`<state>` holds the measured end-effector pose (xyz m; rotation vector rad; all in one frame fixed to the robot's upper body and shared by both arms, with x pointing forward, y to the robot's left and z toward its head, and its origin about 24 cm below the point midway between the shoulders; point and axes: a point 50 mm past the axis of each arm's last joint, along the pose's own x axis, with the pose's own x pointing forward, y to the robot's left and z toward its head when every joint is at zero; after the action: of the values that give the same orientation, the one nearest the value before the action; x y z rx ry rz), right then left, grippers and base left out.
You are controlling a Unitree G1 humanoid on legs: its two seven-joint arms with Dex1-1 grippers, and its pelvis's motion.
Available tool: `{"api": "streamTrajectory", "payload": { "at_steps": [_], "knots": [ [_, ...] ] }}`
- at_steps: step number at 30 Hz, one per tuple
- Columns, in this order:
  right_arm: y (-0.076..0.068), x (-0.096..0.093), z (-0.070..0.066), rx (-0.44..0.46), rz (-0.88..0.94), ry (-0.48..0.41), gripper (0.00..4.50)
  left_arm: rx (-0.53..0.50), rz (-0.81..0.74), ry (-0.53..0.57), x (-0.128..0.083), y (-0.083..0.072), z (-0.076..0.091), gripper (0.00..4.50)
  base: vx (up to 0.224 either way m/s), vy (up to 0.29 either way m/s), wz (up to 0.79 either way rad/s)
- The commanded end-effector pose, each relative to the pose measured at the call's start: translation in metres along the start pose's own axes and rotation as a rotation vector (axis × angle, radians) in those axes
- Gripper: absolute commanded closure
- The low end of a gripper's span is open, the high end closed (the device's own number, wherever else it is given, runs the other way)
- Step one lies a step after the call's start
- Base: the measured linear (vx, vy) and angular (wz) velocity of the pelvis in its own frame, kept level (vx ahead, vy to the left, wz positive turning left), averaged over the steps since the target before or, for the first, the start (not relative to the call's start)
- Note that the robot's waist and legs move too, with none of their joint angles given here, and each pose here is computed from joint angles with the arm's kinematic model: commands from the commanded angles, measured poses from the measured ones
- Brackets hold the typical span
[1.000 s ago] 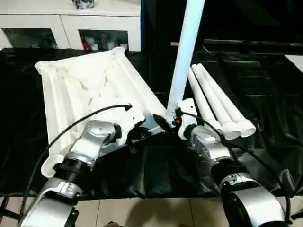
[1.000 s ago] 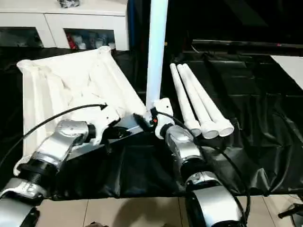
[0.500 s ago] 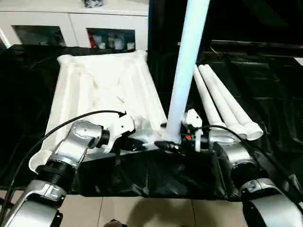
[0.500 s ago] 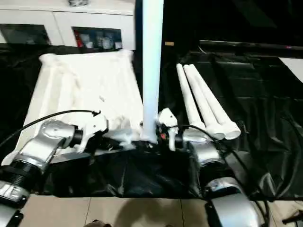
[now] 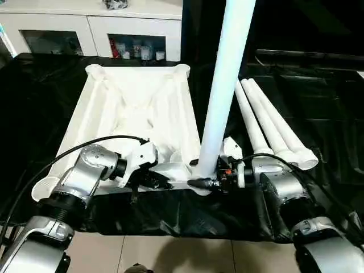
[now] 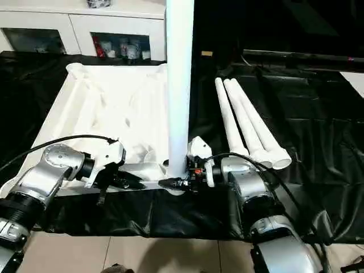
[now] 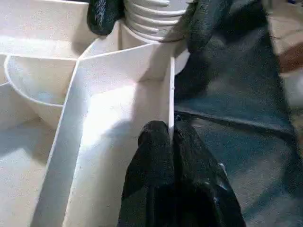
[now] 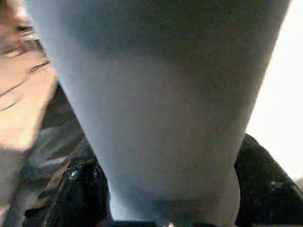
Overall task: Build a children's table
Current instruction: Rotate leg to tighten
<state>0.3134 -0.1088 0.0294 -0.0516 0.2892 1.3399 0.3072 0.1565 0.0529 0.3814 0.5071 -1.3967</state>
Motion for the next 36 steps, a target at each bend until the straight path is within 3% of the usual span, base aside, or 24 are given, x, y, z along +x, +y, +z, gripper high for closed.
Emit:
{"api": "streamTrajectory", "payload": {
  "at_steps": [1,6,13,15,17,20,22,31,36],
  "knots": [
    [-0.003,0.019,-0.006,0.079,-0.146,-0.019,1.73,-0.016,0.060,-0.056,0.019,0.005,0.015,4.50,0.000,0.000,0.00],
    [-0.014,0.033,-0.010,0.122,-0.470,-0.001,1.74,-0.090,0.290,-0.080,0.032,0.020,0.025,4.50,0.000,0.000,0.00],
    [-0.016,0.049,-0.012,0.114,-0.673,0.055,1.74,-0.111,0.369,-0.127,0.049,0.016,0.038,4.50,0.000,0.000,0.00],
    [-0.013,0.055,-0.009,0.137,-0.632,0.008,1.74,-0.102,0.340,-0.137,0.054,0.012,0.039,4.50,0.000,0.000,0.00],
    [-0.013,0.056,-0.008,0.155,-0.622,-0.016,1.05,-0.101,0.337,-0.137,0.054,0.011,0.038,4.50,0.000,0.000,0.00],
    [-0.015,0.053,-0.003,0.149,-0.587,-0.053,1.03,-0.091,0.306,-0.135,0.052,0.008,0.035,4.50,0.000,0.000,0.00],
    [-0.016,0.050,-0.002,0.134,-0.567,-0.050,0.78,-0.083,0.293,-0.135,0.050,0.007,0.034,4.50,0.000,0.000,0.00],
    [-0.007,0.021,-0.004,0.015,-0.208,-0.020,0.78,-0.012,0.136,-0.125,0.032,0.000,0.028,4.50,0.000,0.000,0.00],
    [0.001,0.007,-0.009,-0.037,-0.004,0.059,0.78,0.025,0.043,-0.077,0.021,-0.002,0.021,4.50,0.000,0.000,0.00]
  ]
}}
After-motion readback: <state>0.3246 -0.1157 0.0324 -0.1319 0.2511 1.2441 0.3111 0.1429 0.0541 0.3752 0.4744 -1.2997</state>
